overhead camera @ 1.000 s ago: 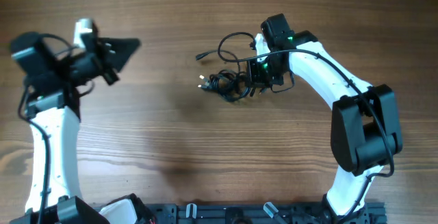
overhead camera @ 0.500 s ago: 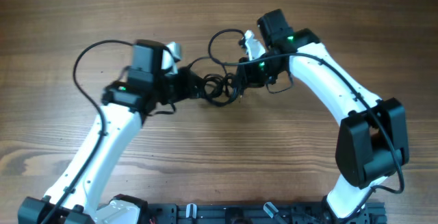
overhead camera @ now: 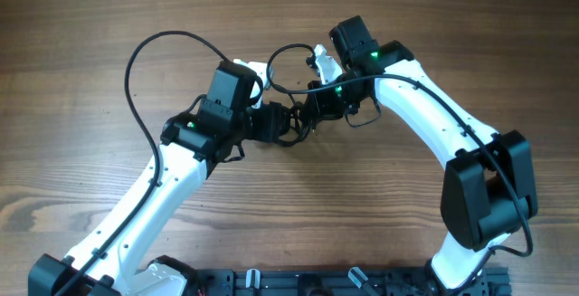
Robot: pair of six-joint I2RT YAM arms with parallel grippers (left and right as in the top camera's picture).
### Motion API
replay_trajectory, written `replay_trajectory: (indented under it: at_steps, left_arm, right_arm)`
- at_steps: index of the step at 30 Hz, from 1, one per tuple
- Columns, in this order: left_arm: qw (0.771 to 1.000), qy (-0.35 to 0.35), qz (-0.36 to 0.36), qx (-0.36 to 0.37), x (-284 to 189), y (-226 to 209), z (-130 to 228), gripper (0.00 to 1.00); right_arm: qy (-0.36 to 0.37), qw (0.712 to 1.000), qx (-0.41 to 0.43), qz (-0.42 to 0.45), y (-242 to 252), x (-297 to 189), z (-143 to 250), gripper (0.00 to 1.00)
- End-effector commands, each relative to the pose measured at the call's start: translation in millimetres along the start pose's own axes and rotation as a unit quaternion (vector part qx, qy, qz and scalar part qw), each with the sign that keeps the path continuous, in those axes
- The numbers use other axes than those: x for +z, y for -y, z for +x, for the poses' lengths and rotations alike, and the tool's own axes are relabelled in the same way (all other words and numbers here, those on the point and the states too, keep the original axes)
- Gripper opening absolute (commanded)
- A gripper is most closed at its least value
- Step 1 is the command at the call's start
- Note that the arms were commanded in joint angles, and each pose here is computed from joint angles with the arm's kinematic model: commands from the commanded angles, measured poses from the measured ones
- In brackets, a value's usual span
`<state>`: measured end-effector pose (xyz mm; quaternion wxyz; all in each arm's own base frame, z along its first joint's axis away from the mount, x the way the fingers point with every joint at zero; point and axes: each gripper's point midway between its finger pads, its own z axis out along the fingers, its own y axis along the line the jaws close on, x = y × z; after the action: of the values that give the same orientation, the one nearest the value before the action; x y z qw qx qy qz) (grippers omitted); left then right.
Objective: Untangle cables
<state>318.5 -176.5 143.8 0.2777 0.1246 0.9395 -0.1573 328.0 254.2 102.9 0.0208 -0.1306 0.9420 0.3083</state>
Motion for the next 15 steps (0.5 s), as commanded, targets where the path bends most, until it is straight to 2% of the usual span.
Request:
replay_trajectory:
  at_steps: [1, 7, 10, 11, 13, 15]
  left_arm:
    - [0.996, -0.029, 0.003, 0.090, 6, -2, 18, 0.57]
    - [0.985, -0.038, 0.029, 0.166, 5, 5, 24, 0.58]
    - [0.985, -0.044, 0.028, 0.167, 8, 4, 29, 0.61]
    - [0.985, -0.050, 0.025, 0.166, 12, 2, 32, 0.67]
    - [0.984, -0.065, 0.011, 0.164, 19, -5, 40, 0.90]
    - [0.984, -0.077, 0.007, 0.163, 26, -8, 45, 0.97]
  right_arm:
    - [0.019, 0.999, -0.024, -0.013, -13, -12, -8, 0.04]
    - [0.019, 0.999, -0.025, -0.013, -13, -12, -8, 0.05]
    - [0.019, 0.999, -0.030, -0.013, -13, -12, -8, 0.05]
    - [0.019, 0.999, -0.030, -0.013, -13, -12, -8, 0.05]
    - [0.019, 0.999, -0.030, -0.013, -13, -12, -8, 0.05]
    - [0.019, 0.999, -0.030, -0.013, -13, -12, -8, 0.05]
